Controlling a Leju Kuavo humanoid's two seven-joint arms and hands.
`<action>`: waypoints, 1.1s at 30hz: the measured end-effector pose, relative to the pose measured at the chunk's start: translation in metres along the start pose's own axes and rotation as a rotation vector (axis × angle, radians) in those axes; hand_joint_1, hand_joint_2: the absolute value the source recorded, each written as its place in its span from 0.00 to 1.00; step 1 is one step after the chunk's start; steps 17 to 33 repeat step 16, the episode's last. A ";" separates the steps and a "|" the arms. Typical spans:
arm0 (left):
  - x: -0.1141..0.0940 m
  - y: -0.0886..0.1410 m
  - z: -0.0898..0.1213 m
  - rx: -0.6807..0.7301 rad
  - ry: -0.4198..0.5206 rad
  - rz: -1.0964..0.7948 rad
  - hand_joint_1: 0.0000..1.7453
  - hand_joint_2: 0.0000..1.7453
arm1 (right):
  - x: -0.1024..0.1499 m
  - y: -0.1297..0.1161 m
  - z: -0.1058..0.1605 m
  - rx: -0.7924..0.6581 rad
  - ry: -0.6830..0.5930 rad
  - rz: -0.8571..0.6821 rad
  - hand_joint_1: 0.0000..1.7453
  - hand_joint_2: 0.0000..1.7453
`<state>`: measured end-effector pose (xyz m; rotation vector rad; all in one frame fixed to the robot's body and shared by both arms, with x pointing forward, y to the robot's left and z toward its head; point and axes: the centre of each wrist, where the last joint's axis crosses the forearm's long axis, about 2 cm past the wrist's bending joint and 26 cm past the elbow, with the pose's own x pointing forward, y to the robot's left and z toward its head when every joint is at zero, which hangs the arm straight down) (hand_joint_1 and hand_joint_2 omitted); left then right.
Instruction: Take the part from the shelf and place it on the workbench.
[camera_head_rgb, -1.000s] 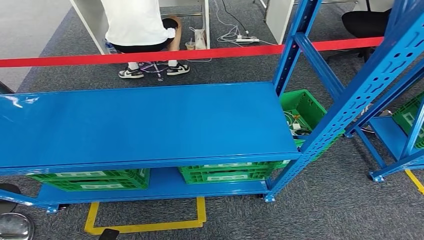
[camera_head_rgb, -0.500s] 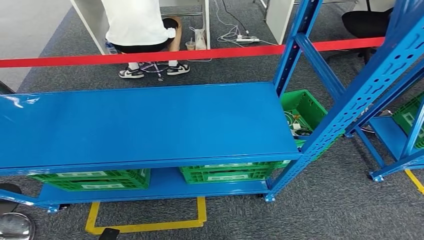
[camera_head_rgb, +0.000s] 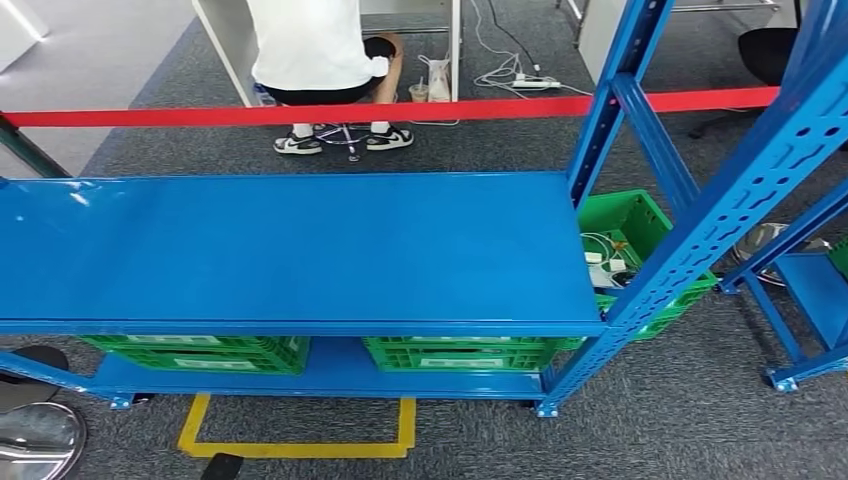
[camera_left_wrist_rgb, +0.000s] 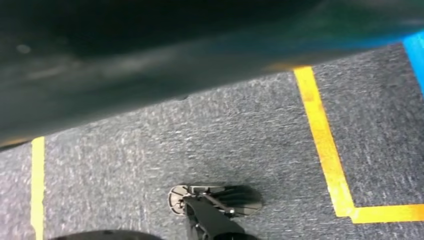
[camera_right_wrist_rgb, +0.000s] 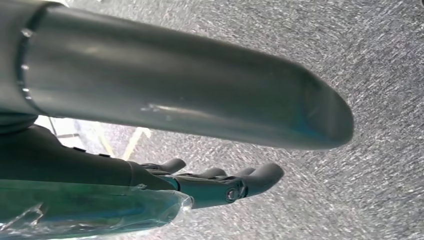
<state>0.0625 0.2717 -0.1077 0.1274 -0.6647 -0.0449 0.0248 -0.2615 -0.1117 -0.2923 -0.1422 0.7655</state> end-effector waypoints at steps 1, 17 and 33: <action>0.001 0.000 0.000 0.000 -0.002 0.000 0.00 0.00 | 0.000 0.000 0.000 0.001 0.000 -0.002 0.00 0.00; -0.009 0.000 0.005 0.012 0.013 -0.002 0.00 0.00 | 0.002 -0.001 0.000 0.007 0.020 -0.008 0.00 0.00; -0.009 0.000 0.005 0.012 0.013 -0.002 0.00 0.00 | 0.002 -0.001 0.000 0.007 0.020 -0.008 0.00 0.00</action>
